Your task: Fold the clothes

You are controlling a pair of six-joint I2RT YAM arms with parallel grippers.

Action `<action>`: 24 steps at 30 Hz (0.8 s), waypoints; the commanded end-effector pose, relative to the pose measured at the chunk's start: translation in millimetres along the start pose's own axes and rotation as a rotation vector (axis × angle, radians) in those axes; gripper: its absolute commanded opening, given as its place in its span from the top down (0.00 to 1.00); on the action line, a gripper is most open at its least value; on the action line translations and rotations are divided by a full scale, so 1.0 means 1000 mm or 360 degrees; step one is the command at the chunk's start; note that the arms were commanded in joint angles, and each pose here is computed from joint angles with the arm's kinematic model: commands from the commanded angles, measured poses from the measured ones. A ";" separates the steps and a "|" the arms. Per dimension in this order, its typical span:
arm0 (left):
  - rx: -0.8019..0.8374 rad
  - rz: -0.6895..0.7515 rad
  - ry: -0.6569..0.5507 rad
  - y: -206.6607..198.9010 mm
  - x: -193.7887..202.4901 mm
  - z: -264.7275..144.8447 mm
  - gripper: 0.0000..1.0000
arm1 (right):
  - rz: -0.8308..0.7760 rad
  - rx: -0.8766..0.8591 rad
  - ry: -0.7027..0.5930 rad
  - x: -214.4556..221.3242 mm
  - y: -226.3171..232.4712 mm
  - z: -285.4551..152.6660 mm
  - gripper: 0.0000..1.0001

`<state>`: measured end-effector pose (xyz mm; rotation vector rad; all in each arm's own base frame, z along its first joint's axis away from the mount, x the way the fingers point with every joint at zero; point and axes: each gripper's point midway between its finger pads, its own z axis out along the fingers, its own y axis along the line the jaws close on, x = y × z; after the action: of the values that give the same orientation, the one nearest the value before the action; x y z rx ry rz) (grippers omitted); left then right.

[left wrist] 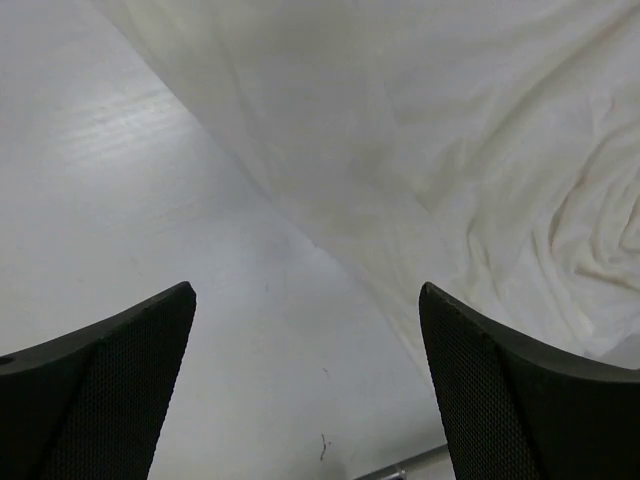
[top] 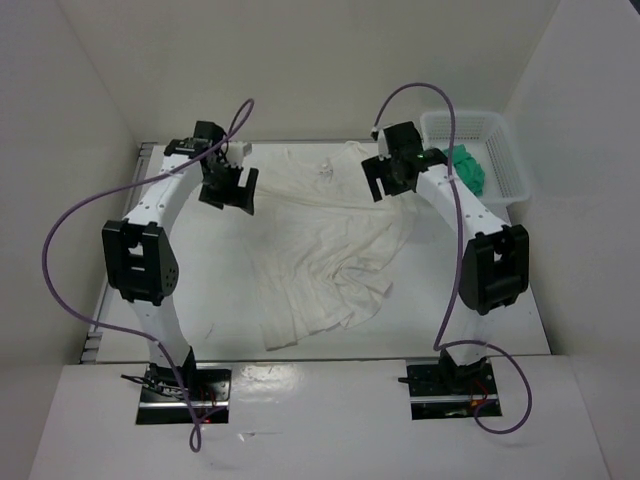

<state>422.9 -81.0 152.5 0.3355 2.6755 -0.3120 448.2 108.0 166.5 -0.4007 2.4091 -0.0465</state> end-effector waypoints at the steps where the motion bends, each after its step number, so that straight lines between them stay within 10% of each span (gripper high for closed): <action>1: 0.0068 -0.0040 0.0170 -0.008 0.044 0.051 0.02 | -0.0067 -0.0101 0.0139 0.031 0.036 0.014 0.15; 24: 0.0023 0.0074 0.0617 -0.027 0.124 0.145 0.13 | -0.0212 -0.0122 0.0541 0.108 0.064 0.089 0.14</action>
<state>387.2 -127.7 19.7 0.4935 2.9198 -0.2943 403.8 140.5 25.6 -0.6299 2.7286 -0.0741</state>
